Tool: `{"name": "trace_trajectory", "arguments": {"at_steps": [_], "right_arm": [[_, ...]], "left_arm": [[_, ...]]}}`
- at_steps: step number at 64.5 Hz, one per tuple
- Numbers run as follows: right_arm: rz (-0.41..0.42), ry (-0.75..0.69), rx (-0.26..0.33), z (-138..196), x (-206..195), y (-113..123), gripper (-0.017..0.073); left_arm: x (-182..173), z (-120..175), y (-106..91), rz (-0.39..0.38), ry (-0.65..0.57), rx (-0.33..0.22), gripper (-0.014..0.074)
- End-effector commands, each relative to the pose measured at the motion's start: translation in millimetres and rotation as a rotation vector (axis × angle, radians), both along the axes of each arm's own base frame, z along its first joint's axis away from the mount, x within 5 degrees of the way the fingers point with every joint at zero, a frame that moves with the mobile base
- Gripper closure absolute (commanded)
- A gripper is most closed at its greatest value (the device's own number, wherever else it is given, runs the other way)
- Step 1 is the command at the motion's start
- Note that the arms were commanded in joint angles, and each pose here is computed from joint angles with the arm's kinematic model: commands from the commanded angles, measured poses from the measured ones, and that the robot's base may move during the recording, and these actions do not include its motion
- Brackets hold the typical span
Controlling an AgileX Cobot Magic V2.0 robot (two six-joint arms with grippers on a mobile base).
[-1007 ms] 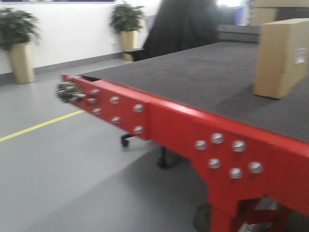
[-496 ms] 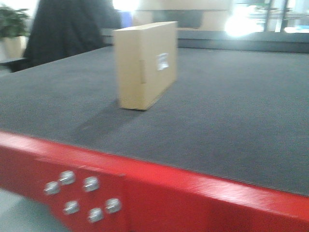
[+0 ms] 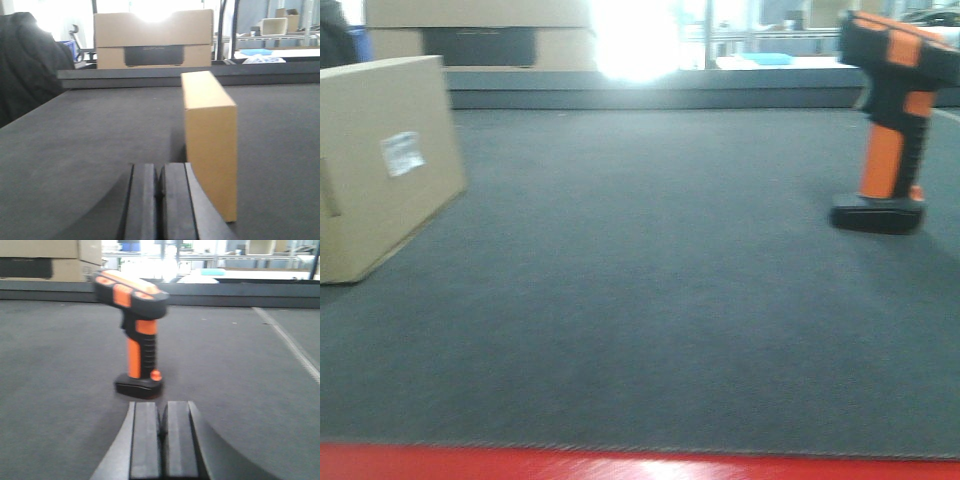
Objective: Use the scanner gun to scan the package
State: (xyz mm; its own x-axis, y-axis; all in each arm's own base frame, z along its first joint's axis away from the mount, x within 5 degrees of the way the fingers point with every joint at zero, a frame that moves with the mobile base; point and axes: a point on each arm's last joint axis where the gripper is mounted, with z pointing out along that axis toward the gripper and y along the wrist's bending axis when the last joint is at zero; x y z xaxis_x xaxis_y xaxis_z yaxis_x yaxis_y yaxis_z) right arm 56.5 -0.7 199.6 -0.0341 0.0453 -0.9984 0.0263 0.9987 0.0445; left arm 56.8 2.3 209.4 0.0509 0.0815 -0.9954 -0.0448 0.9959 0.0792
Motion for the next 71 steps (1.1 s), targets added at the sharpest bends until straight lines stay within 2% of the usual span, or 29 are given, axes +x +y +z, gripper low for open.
{"name": "trace_trajectory", "arguments": {"at_steps": [1, 71], "right_arm": [[-0.009, -0.027, -0.005, 5.0, 0.0, -0.7, 0.0721], [-0.009, -0.027, -0.005, 5.0, 0.0, -0.7, 0.0721]], "left_arm": [[-0.6, 3.0, -0.4, -0.006, -0.025, -0.003, 0.0705], [-0.6, 3.0, -0.4, -0.006, -0.025, -0.003, 0.0705]]}}
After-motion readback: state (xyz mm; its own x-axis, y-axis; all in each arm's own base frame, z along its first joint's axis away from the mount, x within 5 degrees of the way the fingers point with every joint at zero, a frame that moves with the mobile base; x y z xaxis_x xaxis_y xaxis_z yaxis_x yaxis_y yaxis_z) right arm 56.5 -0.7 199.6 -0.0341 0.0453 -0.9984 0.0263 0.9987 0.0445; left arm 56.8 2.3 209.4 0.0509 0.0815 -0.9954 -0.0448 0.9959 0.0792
